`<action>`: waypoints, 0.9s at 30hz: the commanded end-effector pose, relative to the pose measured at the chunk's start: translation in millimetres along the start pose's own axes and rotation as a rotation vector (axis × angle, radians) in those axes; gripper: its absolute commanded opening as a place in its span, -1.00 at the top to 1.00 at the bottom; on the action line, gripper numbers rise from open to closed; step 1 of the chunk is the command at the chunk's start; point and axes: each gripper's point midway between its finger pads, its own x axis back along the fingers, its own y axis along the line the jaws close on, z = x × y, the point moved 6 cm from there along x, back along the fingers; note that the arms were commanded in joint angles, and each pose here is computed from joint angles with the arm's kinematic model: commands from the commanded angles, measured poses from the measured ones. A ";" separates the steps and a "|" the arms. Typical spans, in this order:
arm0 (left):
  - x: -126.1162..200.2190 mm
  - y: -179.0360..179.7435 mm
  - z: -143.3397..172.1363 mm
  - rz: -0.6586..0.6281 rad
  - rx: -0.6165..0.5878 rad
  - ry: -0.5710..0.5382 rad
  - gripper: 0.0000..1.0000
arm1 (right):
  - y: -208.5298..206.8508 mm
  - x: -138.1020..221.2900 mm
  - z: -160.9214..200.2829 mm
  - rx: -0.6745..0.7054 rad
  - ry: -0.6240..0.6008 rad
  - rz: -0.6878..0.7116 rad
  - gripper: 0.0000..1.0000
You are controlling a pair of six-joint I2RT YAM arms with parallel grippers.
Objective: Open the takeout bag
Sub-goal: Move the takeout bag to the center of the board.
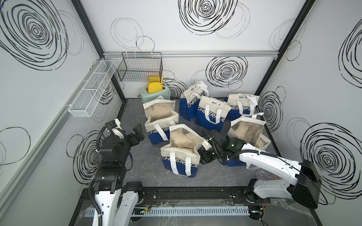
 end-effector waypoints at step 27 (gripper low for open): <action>33.9 -13.3 -17.4 0.060 0.063 -0.029 -0.97 | 26.1 -82.2 -10.9 -0.064 0.026 -0.112 -0.14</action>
